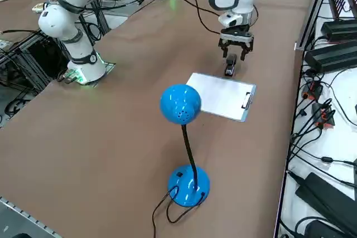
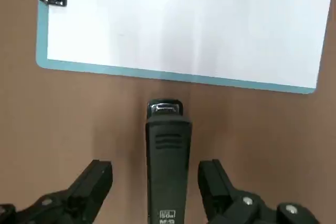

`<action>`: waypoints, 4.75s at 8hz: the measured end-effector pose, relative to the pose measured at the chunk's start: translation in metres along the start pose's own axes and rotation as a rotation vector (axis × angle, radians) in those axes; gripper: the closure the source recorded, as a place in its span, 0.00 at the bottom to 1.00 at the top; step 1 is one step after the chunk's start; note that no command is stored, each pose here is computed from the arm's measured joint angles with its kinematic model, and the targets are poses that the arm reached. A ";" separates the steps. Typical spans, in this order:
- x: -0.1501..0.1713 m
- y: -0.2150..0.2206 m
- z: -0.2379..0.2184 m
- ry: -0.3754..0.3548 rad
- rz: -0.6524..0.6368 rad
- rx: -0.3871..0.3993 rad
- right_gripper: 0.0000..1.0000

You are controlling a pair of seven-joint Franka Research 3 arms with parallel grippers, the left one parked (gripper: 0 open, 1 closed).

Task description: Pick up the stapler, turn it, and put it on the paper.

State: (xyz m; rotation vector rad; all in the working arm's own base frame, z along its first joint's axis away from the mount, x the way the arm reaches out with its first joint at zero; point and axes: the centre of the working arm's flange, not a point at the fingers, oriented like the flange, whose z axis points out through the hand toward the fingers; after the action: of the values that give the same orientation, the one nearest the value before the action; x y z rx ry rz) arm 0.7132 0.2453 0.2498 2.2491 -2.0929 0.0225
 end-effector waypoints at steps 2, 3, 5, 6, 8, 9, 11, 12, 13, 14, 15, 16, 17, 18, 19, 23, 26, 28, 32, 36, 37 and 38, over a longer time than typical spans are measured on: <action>0.000 0.001 0.005 0.000 -0.001 0.002 0.00; 0.000 0.001 0.007 -0.001 -0.001 0.004 0.03; -0.001 0.001 0.010 -0.001 -0.002 0.004 0.06; -0.001 0.001 0.012 -0.001 -0.002 0.003 0.10; -0.001 0.001 0.012 0.001 -0.003 0.004 0.43; -0.002 0.001 0.012 0.012 -0.013 0.007 0.59; -0.016 0.004 0.007 0.072 -0.069 0.034 0.59; -0.018 0.003 -0.002 0.074 -0.109 0.046 0.59; -0.013 0.003 -0.022 0.075 -0.178 0.043 0.59; -0.002 0.007 -0.052 0.064 -0.273 0.009 0.59; 0.016 0.013 -0.087 0.034 -0.401 -0.019 0.59; 0.038 0.020 -0.115 0.011 -0.549 -0.037 0.59; 0.061 0.029 -0.127 -0.002 -0.705 -0.048 0.59; 0.086 0.038 -0.124 -0.013 -0.843 -0.057 0.59; 0.111 0.045 -0.110 -0.022 -0.982 -0.053 0.59; 0.180 0.064 -0.037 -0.014 -1.317 0.057 0.59; 0.196 0.075 -0.006 -0.028 -1.474 0.099 0.59; 0.210 0.073 0.000 -0.017 -1.538 0.136 0.59; 0.201 0.066 0.012 0.008 -1.526 0.203 0.59; 0.197 0.064 0.024 0.025 -1.530 0.215 0.57; 0.195 0.064 0.023 0.027 -1.532 0.218 0.50; 0.191 0.063 0.019 0.031 -1.538 0.223 0.44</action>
State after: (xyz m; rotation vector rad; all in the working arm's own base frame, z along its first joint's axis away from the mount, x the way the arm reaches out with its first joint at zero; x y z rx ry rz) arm 0.6639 0.0492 0.2441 3.2039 0.0751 0.1920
